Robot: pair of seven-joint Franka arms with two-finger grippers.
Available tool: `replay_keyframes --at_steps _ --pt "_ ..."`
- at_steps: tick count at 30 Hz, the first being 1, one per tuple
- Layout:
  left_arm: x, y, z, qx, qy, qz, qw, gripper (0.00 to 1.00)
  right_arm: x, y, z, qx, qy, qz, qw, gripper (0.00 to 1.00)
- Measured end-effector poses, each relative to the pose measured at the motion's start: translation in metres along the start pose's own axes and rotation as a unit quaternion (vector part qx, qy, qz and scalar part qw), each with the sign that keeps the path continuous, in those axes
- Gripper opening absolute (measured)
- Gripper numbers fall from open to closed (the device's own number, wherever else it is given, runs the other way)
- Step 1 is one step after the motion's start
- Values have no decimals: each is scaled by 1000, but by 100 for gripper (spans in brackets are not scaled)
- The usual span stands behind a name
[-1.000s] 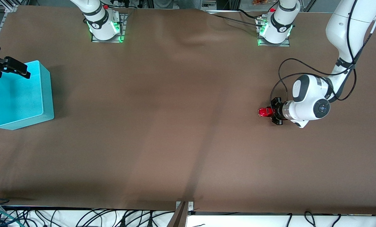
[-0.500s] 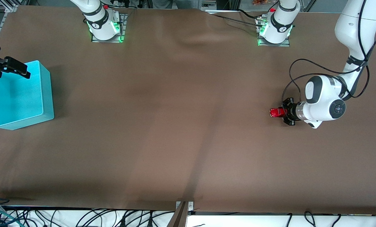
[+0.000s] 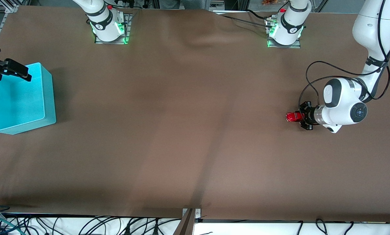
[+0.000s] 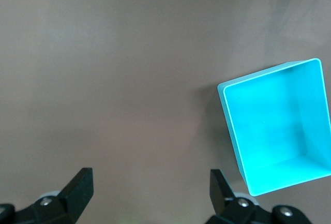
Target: Wind red beetle toy and store in blue box
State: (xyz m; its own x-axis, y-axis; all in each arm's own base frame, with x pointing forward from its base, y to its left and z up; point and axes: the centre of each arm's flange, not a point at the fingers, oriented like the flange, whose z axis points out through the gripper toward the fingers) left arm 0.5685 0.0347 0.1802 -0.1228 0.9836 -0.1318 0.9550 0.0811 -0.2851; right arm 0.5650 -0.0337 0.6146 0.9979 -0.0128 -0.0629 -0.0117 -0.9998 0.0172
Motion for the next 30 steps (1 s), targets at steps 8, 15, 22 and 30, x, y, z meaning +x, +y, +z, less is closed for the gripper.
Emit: replay_keyframes --at_steps 8,15,22,30 --pt "14 2 -3 -2 3 7 1000 45 0 0 0 0 0 0 1000 100" --pt "19 3 -4 -4 4 10 1000 45 0 0 0 0 0 0 1000 100" --pt "19 3 -4 -4 4 12 1000 45 0 0 0 0 0 0 1000 100" --pt "22 5 -6 -5 5 14 1000 45 0 0 0 0 0 0 1000 100"
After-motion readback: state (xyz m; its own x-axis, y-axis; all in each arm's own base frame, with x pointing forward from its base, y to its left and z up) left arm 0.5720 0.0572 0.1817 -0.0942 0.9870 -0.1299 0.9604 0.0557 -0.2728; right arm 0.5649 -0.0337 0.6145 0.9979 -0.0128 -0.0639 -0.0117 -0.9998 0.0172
